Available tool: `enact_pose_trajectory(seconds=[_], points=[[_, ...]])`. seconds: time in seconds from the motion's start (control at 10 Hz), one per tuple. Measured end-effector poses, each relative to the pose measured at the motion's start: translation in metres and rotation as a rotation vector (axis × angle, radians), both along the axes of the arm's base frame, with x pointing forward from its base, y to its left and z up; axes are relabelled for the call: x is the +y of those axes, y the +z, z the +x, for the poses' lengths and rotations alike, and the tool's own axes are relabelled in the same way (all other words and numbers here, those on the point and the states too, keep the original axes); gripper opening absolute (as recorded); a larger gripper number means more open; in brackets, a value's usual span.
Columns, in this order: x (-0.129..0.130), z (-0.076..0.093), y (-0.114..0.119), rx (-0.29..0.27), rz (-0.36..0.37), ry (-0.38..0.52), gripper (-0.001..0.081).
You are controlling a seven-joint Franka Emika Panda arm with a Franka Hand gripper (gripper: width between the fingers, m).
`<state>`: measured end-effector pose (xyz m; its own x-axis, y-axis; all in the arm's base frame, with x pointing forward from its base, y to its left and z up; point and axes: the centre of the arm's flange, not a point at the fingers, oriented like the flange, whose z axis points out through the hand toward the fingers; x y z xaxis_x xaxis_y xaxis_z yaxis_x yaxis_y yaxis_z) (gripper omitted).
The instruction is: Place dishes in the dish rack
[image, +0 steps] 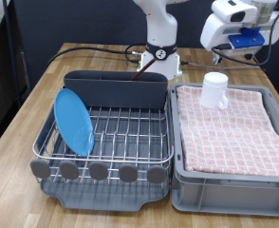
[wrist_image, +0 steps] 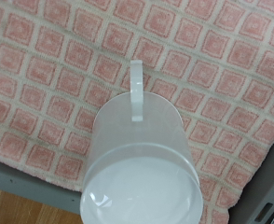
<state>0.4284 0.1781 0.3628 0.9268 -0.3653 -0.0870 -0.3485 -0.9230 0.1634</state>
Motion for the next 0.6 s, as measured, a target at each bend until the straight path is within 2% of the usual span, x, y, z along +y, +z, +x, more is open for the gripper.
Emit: enact_pose_trajectory(seconds=[0.6], points=[[0.003, 0.004, -0.046, 0.029, -0.014, -0.002, 0.0802]])
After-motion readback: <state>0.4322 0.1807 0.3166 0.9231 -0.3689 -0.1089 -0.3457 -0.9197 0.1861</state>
